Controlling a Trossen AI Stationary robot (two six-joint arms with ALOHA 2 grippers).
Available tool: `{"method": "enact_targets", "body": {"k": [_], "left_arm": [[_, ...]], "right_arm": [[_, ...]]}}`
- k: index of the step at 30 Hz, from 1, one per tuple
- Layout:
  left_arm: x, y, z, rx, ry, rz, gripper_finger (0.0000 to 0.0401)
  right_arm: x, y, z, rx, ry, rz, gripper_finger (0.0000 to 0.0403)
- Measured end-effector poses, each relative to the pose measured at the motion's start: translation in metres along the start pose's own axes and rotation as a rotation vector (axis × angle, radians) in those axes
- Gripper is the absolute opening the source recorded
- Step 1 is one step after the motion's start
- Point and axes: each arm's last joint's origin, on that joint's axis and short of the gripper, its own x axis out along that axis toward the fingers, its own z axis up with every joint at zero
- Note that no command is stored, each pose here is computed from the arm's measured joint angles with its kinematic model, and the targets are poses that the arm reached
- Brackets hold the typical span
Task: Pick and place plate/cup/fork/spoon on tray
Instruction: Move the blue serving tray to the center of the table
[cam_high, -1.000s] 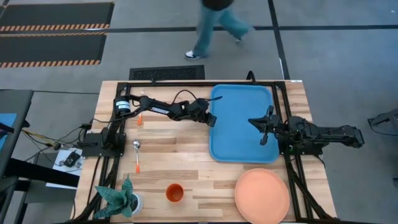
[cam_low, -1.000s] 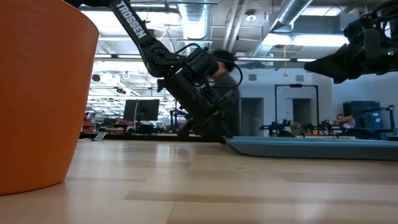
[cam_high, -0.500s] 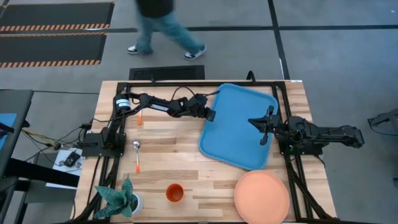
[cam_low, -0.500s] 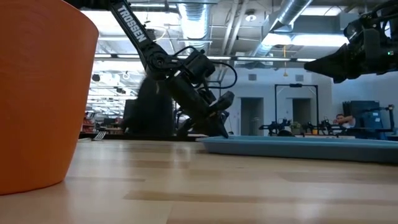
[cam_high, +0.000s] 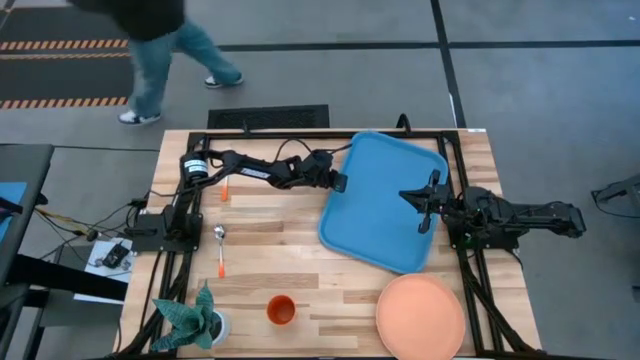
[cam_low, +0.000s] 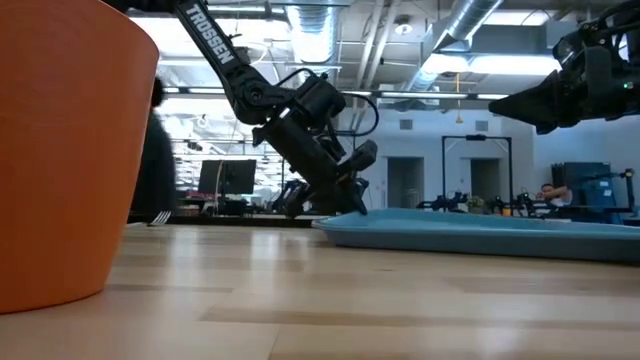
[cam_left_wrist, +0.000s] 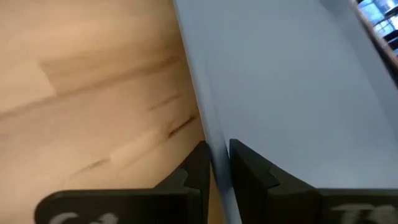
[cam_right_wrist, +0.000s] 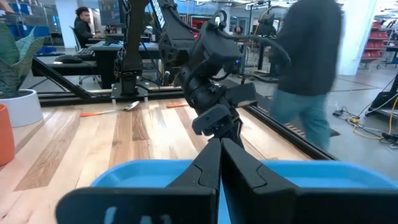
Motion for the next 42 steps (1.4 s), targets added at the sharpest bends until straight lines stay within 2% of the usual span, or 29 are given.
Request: {"method": "enact_targets", "body": {"k": [6, 12, 17, 23, 32, 38, 42], "left_arm": [[-0.014, -0.006, 0.017, 0.019, -0.074, -0.01, 0.0035], [-0.025, 0.0, 0.038, 0.032, -0.127, 0.003, 0.0034], [-0.041, 0.005, 0.061, 0.039, -0.188, 0.004, 0.0018], [-0.065, 0.011, 0.081, 0.1, -0.21, 0.067, 0.0018], [-0.109, 0.013, 0.097, 0.239, -0.159, 0.136, 0.0013], [-0.141, 0.017, 0.1, 0.416, -0.048, 0.148, 0.0013], [-0.15, 0.02, 0.095, 0.538, 0.052, 0.148, 0.0013]], "right_arm": [[0.0, 0.0, 0.0, 0.0, 0.0, 0.001, 0.0038], [0.0, 0.0, 0.0, 0.0, 0.0, 0.001, 0.0038], [0.0, 0.0, 0.0, 0.0, 0.0, 0.0, 0.0038], [0.0, 0.0, 0.0, 0.0, 0.001, 0.0, 0.0038], [0.0, 0.0, 0.0, 0.0, 0.0, 0.001, 0.0038], [0.0, 0.0, 0.0, 0.0, 0.001, 0.001, 0.0038], [0.0, 0.0, 0.0, 0.0, 0.0, 0.0, 0.0038]]}}
